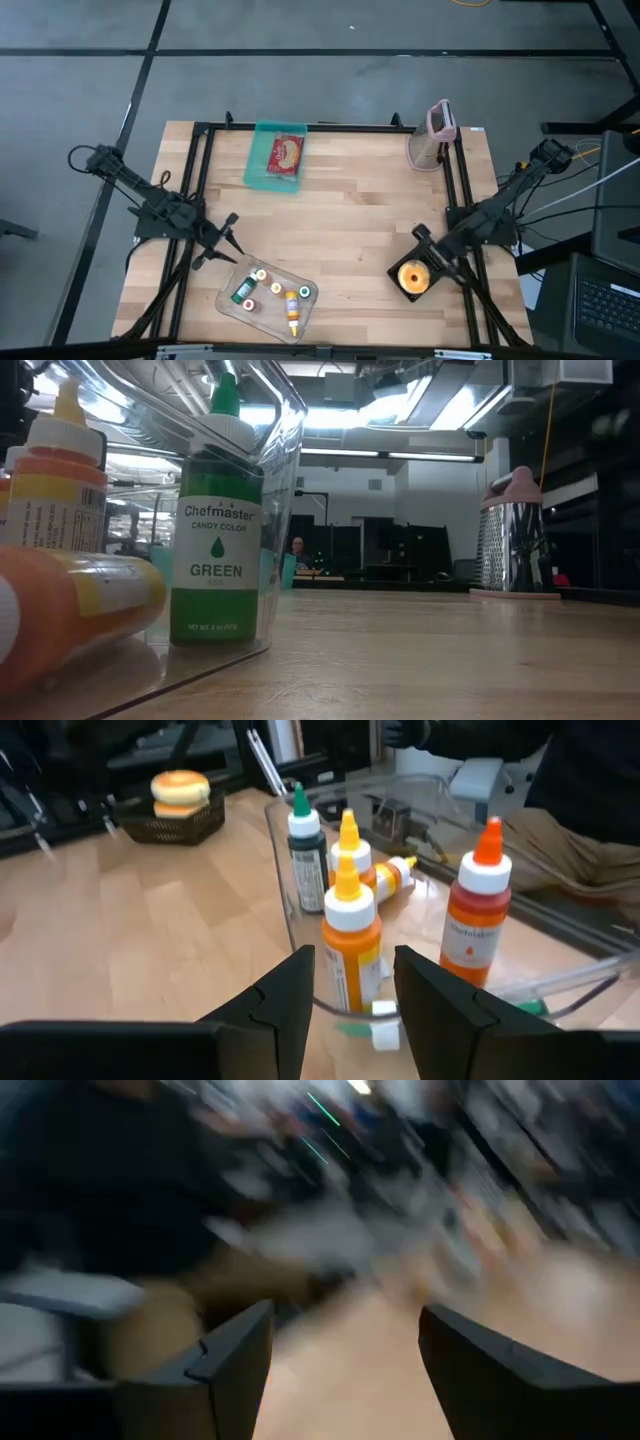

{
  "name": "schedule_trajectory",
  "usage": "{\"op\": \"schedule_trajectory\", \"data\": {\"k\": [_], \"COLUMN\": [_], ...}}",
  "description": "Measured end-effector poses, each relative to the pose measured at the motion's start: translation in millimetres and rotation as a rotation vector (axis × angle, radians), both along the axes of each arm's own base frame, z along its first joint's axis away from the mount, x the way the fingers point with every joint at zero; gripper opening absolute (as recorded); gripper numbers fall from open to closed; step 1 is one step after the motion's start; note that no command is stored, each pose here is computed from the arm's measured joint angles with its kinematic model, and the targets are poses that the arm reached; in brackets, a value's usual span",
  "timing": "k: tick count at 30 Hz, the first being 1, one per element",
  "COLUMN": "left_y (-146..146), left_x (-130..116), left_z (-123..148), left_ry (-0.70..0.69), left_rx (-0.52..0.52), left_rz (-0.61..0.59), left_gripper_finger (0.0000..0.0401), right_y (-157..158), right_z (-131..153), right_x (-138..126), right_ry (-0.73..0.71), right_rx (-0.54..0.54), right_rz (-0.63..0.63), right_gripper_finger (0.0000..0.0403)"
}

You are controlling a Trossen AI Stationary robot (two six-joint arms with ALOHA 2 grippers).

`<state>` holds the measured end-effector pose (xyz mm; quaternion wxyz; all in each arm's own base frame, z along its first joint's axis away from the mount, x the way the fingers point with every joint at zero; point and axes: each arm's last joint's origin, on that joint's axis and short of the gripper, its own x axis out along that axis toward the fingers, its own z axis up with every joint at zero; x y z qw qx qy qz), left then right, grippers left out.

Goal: Pick & Place Food Item
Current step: Return to Home Position

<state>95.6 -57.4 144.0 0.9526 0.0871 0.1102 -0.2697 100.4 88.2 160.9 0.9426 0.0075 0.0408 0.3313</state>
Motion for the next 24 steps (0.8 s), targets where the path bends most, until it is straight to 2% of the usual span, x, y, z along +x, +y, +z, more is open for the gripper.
{"op": "schedule_trajectory", "data": {"k": [3,9,12,14,17,20,24], "left_y": [0.5,0.3,0.1,0.0,-0.3,-0.6,-0.6], "left_x": [-0.8,-1.3,-1.4,-1.4,-1.6,-1.7,-1.9], "left_z": [2.3,3.2,3.4,3.4,3.6,3.8,4.3], "left_ry": [-0.026,-0.034,-0.035,-0.037,-0.052,-0.056,-0.06], "left_rx": [-0.005,-0.013,-0.017,-0.014,0.005,0.005,0.0], "left_rz": [-0.003,-0.016,-0.025,-0.028,-0.045,-0.058,-0.062], "left_gripper_finger": [0.0136,0.0136,0.0136,0.0136,0.0136,0.0136,0.0136], "right_y": [3.0,-3.2,-7.3,-11.3,-18.7,-27.3,-29.0], "right_z": [16.1,29.1,39.5,42.9,42.6,47.4,55.7], "right_x": [-4.3,-7.9,-16.6,-22.6,-29.2,-37.7,-41.9], "right_ry": [-0.181,-0.251,-0.382,-0.414,-0.39,-0.447,-0.511], "right_rx": [0.044,0.15,0.165,0.184,0.217,0.268,0.319], "right_rz": [0.173,0.098,0.182,0.217,0.182,0.158,0.21], "right_gripper_finger": [0.0245,0.0245,0.0245,0.0245,0.0245,0.0245,0.0245]}}
